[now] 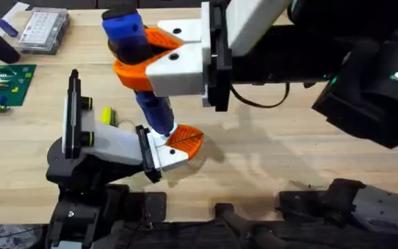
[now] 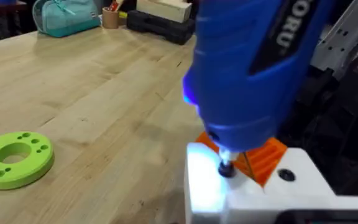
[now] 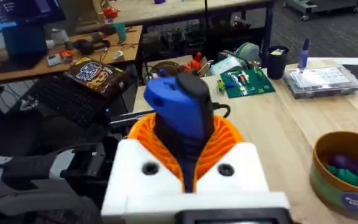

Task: Pick up the gripper from the table and insert it into the empty holder that is missing its gripper. Then pick up a screw, insert it into the mounting hole, and use the screwdriver to tighten it. Finally, clean up the table by picking up the vegetable and placing it into the bucket.

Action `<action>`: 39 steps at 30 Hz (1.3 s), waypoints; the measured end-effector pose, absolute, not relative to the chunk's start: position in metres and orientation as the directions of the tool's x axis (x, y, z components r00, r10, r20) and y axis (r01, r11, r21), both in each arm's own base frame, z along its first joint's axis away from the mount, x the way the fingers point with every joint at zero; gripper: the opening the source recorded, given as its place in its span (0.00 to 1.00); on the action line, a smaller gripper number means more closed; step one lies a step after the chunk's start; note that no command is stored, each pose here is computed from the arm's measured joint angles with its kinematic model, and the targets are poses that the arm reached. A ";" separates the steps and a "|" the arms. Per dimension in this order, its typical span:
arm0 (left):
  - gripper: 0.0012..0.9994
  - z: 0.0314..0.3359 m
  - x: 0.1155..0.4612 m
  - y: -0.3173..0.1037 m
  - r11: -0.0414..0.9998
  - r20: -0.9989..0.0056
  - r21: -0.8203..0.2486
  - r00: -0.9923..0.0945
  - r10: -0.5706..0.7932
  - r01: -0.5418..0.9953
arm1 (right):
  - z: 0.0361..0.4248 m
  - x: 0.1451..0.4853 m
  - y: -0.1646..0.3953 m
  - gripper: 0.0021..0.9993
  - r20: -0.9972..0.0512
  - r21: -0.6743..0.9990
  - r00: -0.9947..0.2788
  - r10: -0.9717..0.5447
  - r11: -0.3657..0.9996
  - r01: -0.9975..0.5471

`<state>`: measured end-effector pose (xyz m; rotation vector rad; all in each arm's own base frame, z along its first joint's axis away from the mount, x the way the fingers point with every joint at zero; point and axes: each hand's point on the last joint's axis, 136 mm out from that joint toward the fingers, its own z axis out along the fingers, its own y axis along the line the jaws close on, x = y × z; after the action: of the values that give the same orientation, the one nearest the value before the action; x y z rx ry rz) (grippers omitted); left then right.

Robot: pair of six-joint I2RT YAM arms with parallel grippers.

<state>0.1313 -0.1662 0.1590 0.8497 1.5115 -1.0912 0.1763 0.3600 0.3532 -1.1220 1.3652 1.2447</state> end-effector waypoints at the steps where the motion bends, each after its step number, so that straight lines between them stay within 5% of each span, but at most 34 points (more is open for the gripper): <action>1: 0.01 0.159 0.131 -0.166 0.334 -0.978 -0.205 -0.209 -0.026 0.920 | 0.353 0.176 0.360 0.04 -0.990 0.135 -0.138 -0.032 0.064 -0.989; 39: 0.01 0.159 0.129 -0.167 0.323 -0.975 -0.218 -0.221 -0.028 0.921 | 0.349 0.175 0.359 0.04 -0.988 0.136 -0.141 -0.067 0.068 -0.988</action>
<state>0.1294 -0.1668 0.1586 0.8512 1.5159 -1.1090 0.1751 0.3585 0.3486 -1.1453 1.3944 1.2278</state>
